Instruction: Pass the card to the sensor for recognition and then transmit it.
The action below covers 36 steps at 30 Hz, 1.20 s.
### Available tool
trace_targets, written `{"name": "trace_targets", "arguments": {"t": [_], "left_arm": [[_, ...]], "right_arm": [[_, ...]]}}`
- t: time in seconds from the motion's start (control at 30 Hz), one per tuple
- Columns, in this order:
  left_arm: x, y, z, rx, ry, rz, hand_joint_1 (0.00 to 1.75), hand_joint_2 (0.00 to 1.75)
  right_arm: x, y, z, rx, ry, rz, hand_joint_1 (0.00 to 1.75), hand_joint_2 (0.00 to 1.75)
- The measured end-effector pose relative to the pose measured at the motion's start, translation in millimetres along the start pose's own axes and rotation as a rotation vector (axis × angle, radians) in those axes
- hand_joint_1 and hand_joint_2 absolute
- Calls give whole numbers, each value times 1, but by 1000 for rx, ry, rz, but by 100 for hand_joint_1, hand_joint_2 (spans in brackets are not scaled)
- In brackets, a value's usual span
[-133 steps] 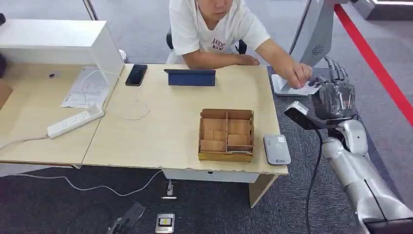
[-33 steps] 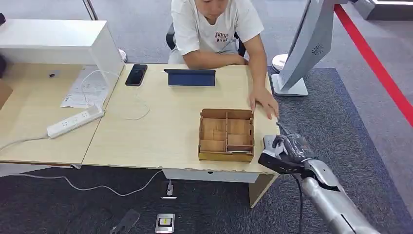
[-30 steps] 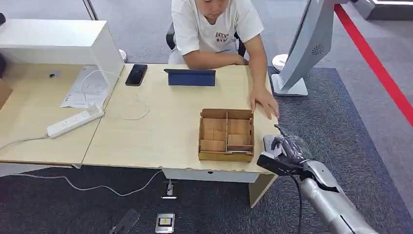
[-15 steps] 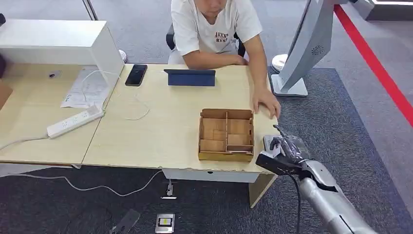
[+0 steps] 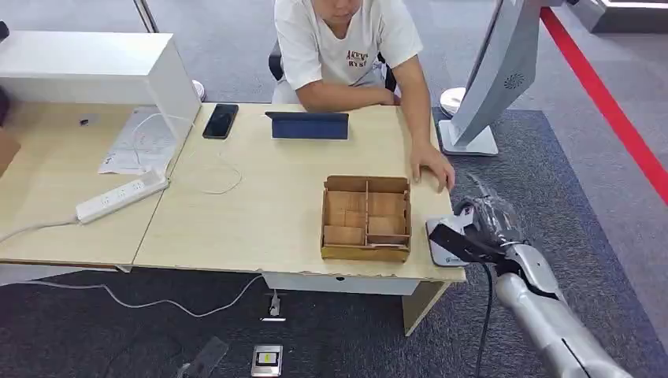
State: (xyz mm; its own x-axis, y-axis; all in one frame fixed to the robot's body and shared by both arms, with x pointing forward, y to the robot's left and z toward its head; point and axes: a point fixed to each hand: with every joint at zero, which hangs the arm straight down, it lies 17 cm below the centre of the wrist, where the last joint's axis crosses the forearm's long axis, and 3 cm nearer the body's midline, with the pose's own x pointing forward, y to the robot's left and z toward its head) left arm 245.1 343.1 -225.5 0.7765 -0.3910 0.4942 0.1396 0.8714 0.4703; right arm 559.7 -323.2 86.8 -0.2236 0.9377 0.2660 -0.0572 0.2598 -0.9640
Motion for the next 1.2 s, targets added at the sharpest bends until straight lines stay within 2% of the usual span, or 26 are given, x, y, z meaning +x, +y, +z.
{"name": "trace_targets", "arguments": {"t": [0.23,0.4,0.6,0.77,1.0,1.03,1.07,1.1,1.2], "left_arm": [[14,3,-4,-1,-26,-23,0,0],[22,1,-6,-18,-34,-34,0,0],[32,-1,-7,-38,-50,-48,0,0],[35,-3,-8,-52,-57,-63,0,0],[42,-4,-9,-64,-63,-86,0,0],[43,-4,-10,-66,-64,-91,0,0],[44,-3,-10,-67,-65,-97,0,0],[46,-3,-10,-69,-64,-101,0,0],[49,-3,-11,-71,-69,-113,0,0]], "right_arm": [[5,-94,-33,-150,-35,35,175,175],[23,-128,-50,-174,-90,79,175,175],[64,-133,-74,-146,-163,111,175,175],[101,-118,-91,-80,-187,115,175,175],[121,-103,-99,-32,-181,116,175,175],[120,-101,-99,-27,-175,116,162,175],[119,-99,-99,-23,-172,116,5,175],[117,-96,-98,-18,-167,117,0,175],[112,-92,-97,-10,-154,121,0,175]]}}
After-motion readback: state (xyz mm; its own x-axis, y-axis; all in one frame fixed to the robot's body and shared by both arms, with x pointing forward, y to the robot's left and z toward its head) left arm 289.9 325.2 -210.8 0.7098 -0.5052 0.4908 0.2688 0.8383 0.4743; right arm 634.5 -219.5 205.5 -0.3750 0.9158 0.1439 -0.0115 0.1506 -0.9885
